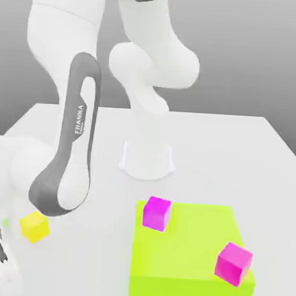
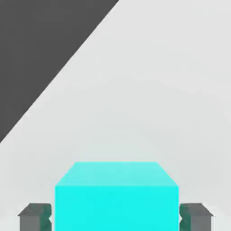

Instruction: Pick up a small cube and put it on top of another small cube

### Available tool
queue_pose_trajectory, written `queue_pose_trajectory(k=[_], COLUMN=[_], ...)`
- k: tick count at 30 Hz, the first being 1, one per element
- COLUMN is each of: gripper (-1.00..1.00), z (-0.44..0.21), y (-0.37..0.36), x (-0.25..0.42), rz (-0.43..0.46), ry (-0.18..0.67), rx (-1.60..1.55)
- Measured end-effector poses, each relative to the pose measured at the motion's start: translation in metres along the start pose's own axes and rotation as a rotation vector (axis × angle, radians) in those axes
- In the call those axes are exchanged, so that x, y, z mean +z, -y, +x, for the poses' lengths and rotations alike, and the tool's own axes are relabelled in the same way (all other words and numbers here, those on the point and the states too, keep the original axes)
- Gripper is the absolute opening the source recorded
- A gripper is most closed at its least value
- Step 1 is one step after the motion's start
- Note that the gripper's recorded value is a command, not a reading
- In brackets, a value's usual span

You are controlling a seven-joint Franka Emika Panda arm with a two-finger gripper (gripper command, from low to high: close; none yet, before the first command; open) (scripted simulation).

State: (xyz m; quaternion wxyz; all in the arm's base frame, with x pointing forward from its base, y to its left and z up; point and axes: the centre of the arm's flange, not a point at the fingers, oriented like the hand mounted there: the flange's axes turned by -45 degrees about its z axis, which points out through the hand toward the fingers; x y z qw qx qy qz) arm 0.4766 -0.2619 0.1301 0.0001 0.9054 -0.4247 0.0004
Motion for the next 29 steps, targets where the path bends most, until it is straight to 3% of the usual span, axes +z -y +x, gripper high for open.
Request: queue_pose_trajectory(k=[3,8,19,25,26,29], gripper=[-1.0,-1.0,-1.0,-1.0,1.0,1.0], z=[0.0,-0.004,-0.091,-0.104,-0.105,-0.105], y=[0.0,-0.006,-0.107,-0.111,-0.111,-0.111], x=[-0.002,-0.061,-0.107,-0.057,-0.048,-0.048], rz=[0.0,0.001,0.002,0.001,0.0,0.0], ry=[0.0,0.001,0.001,0.0,0.0,0.0], rx=[0.0,0.028,0.53,0.577,0.577,0.577])
